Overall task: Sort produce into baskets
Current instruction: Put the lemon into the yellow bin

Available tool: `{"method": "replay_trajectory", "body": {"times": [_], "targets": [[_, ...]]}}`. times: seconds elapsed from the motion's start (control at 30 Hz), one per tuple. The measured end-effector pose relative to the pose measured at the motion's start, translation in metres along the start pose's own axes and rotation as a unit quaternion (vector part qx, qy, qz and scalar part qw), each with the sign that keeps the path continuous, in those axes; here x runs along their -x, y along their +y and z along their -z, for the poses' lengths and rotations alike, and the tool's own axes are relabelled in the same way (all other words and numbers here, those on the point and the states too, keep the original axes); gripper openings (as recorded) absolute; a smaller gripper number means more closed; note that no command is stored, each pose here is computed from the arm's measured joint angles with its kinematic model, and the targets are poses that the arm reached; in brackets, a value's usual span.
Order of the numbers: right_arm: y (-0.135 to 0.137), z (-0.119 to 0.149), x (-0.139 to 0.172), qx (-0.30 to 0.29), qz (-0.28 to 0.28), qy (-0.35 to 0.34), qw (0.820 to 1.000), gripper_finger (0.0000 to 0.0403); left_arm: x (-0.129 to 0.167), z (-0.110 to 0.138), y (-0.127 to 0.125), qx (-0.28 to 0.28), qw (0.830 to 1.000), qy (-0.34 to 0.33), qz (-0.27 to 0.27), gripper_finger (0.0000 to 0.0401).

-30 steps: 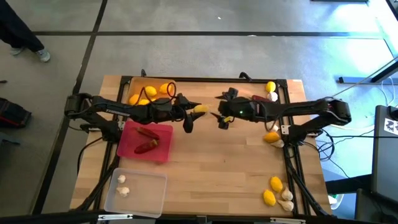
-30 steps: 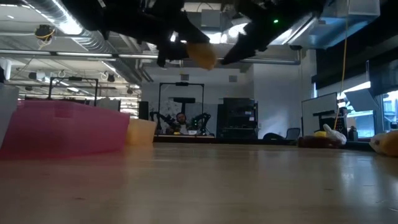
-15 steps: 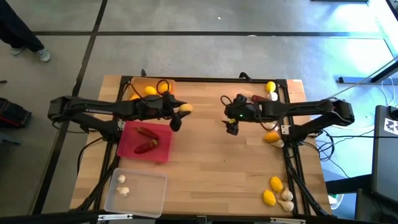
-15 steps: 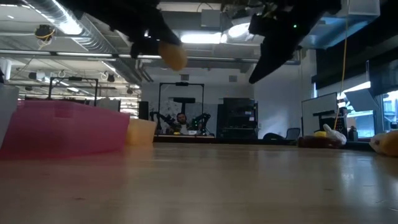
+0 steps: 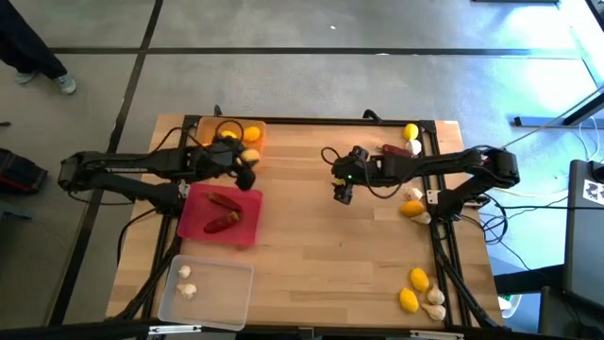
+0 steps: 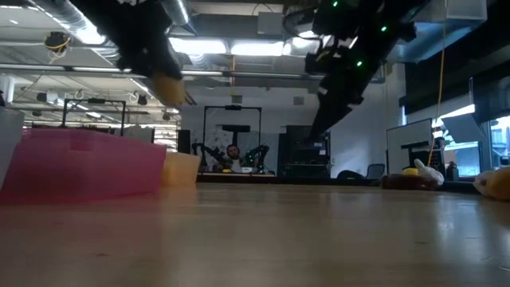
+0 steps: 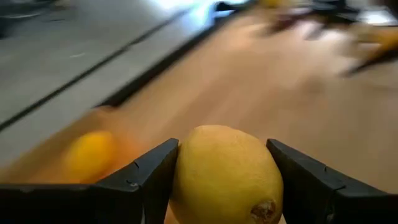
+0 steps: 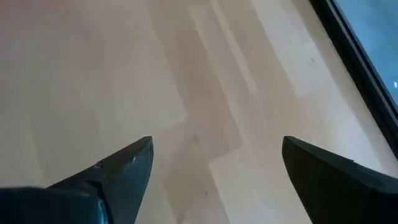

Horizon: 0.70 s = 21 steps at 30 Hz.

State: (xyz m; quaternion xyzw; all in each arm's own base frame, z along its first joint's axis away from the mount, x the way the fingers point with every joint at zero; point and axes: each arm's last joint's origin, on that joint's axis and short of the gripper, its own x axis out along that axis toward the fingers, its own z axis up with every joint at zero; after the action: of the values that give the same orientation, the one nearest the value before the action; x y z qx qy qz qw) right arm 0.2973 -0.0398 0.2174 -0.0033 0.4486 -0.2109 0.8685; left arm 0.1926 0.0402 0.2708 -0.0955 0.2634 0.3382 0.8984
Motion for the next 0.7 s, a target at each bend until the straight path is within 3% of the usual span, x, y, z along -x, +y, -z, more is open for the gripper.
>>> {"method": "replay_trajectory", "body": {"times": [0.13, 0.23, 0.47, 0.7], "targets": [[-0.007, 0.001, -0.015, -0.028, 0.005, 0.014, 1.000, 0.0349, -0.003, 0.003, 0.016, 0.022, 0.995, 0.001, -0.098, 0.0232], [-0.014, 0.003, -0.026, -0.043, 0.008, 0.032, 0.998, 0.0349, -0.011, 0.008, 0.029, 0.048, 0.989, 0.015, -0.138, 0.0233], [-0.024, 0.010, -0.049, -0.059, -0.003, 0.068, 0.996, 0.0349, -0.038, 0.015, 0.049, 0.077, 0.978, 0.064, -0.184, 0.0234], [-0.022, 0.015, -0.067, -0.059, -0.007, 0.084, 0.995, 0.0349, -0.069, 0.021, 0.060, 0.067, 0.968, 0.105, -0.216, 0.0235]]}}
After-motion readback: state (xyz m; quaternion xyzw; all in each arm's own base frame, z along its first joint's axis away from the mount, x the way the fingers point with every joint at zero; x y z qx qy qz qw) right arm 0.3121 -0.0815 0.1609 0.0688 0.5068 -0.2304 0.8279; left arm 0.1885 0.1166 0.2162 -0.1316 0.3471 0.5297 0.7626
